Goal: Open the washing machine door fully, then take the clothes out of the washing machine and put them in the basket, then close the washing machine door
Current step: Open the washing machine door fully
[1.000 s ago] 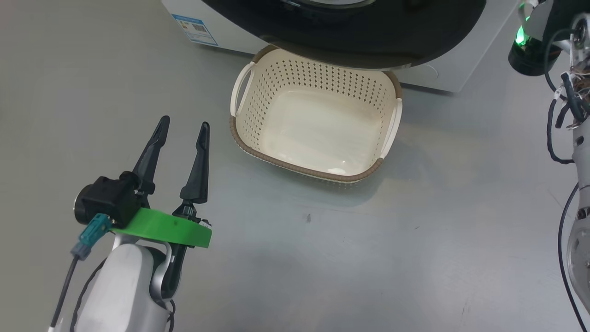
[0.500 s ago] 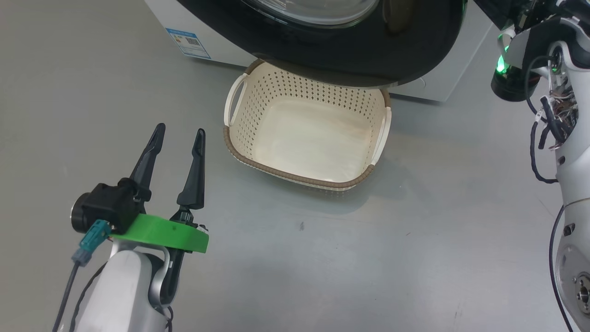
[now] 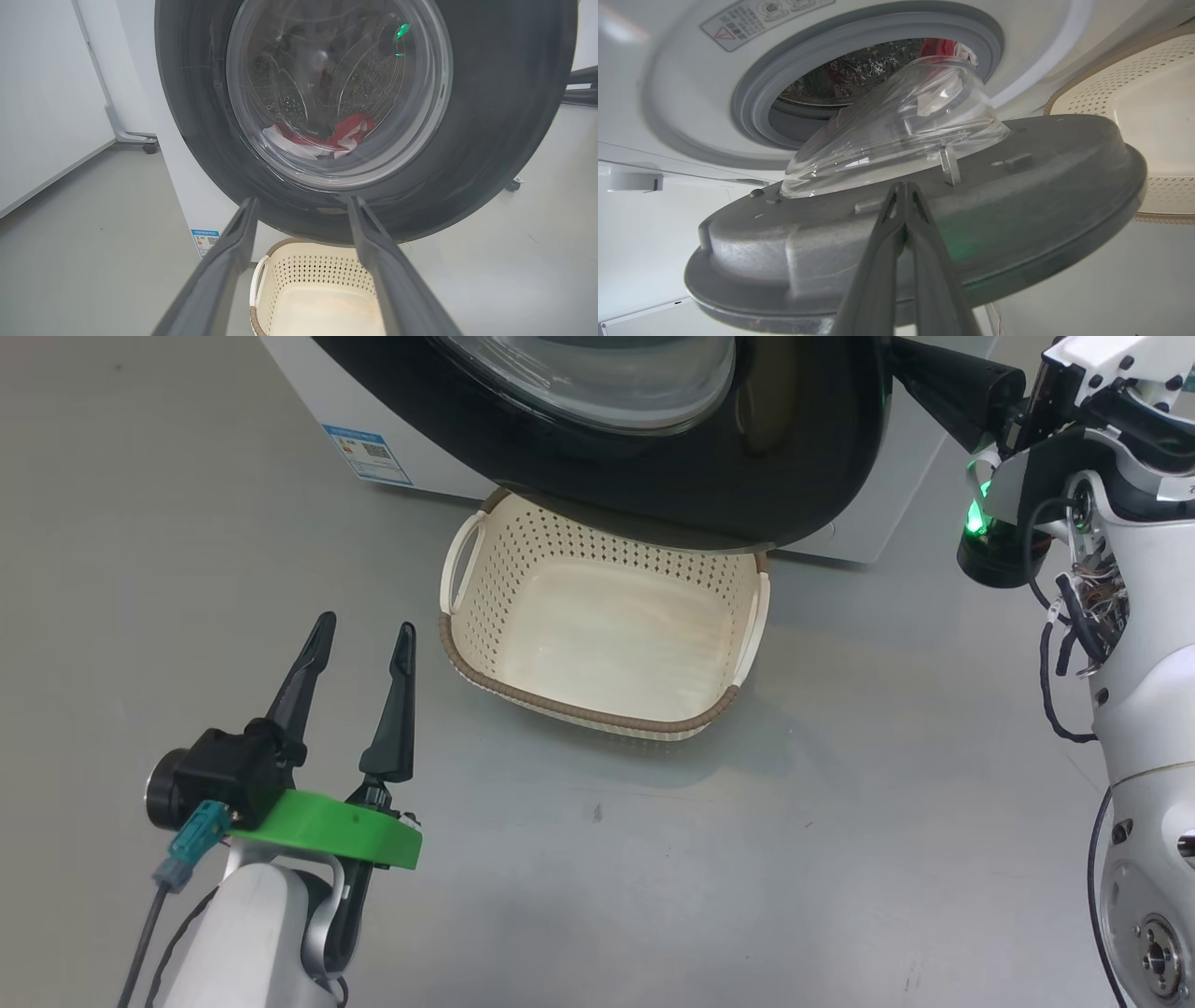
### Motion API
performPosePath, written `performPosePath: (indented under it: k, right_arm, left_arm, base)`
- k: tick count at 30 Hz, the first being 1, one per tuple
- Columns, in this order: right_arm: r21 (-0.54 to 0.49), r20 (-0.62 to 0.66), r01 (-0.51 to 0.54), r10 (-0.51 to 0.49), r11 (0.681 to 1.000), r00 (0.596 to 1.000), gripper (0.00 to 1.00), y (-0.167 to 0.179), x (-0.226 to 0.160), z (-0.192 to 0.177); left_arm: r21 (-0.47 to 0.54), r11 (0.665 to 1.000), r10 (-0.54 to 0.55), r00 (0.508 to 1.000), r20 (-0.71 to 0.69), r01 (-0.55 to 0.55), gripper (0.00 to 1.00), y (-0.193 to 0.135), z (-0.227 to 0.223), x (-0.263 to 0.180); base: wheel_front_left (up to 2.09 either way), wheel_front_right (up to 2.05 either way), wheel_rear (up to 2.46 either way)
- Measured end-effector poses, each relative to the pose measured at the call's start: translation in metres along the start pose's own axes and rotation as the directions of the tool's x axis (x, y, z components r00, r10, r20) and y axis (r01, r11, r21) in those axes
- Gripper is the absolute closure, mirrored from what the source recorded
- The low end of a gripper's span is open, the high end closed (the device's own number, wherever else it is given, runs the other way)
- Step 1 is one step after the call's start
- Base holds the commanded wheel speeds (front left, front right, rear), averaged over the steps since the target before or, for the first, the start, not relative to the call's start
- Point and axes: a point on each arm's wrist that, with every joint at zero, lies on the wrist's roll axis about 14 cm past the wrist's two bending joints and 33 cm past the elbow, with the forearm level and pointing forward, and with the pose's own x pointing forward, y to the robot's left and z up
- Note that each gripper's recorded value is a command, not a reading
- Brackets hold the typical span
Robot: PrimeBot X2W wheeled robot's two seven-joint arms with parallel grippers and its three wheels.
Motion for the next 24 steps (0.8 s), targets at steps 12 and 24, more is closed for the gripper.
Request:
performPosePath:
  k: [12,24]
  right_arm:
    - [-0.094,0.111,-0.056,0.066,0.994,0.992,1.00,0.019,-0.011,0.021]
    - [-0.441,0.209,0.023,0.078,0.897,0.975,1.00,0.022,-0.036,0.027]
  left_arm:
    - [0.003,1.000,-0.012,1.000,0.001,0.012,0.00,-0.004,0.000,0.001]
    - [-0.007,1.000,0.011,1.000,0.020,-0.011,0.00,0.002,0.007,-0.007]
  base:
    - [0.00,0.00,0.00]
    - [0.00,0.00,0.00]
